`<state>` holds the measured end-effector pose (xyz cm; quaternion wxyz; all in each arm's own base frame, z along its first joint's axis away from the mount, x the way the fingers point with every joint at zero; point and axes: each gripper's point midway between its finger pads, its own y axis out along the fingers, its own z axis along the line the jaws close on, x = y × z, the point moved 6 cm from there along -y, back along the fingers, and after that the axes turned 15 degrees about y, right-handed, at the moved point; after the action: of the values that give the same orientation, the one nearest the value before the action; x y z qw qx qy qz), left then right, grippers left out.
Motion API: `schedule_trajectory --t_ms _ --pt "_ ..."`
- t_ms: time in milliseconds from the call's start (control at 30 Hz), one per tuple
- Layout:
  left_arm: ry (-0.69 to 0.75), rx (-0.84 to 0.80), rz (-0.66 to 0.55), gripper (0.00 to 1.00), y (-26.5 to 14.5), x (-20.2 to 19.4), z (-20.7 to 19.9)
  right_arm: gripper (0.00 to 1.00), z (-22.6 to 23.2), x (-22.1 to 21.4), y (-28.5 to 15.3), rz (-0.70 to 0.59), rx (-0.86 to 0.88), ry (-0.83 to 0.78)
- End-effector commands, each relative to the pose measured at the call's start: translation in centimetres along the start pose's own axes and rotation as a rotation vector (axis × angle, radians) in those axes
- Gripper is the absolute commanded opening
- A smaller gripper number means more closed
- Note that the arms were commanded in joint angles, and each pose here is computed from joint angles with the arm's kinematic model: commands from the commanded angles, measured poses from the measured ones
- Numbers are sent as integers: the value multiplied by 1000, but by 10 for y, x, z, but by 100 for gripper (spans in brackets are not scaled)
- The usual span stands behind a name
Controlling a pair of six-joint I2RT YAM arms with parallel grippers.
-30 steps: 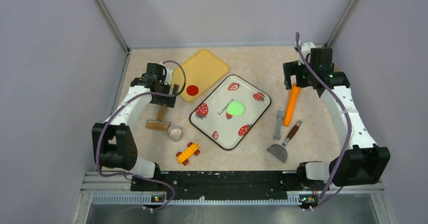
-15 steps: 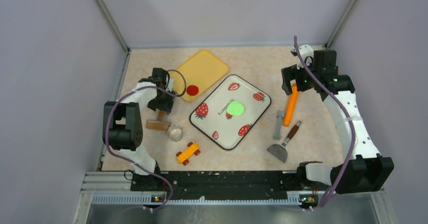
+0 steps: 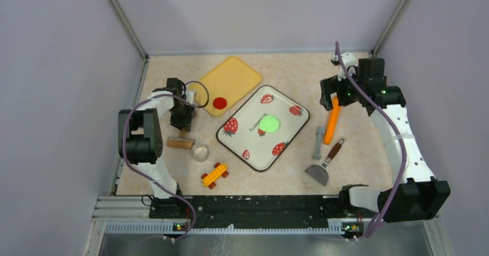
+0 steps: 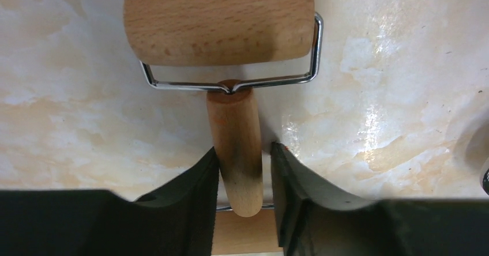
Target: Roll out the dumpling wrappers from the dough
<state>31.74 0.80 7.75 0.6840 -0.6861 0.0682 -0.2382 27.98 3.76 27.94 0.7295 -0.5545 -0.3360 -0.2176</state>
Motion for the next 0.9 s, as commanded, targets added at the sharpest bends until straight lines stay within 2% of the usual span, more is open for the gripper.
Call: schedule_trajectory --t_ms 0,167,300,433,567,700,767,867 --pt "31 -84 -7 34 9 4 2 95 6 13 -10 -54 41 -16" --pt "30 -102 -31 13 5 3 3 95 9 17 -7 -57 69 -13" --pt "72 -77 -152 1 -34 18 3 95 13 27 -11 -81 88 -1" --pt "219 -85 -331 0 -89 43 -13 95 22 40 -15 -124 146 38" --pt "500 -166 -496 0 -136 71 -62 94 36 53 -8 -107 257 129" --pt "772 -227 -644 0 -160 88 -124 95 57 51 8 0 455 263" --pt "859 -261 -717 0 -167 96 -152 93 69 49 15 81 531 311" --pt "972 -295 -761 0 -172 108 -193 91 88 44 21 193 629 339"
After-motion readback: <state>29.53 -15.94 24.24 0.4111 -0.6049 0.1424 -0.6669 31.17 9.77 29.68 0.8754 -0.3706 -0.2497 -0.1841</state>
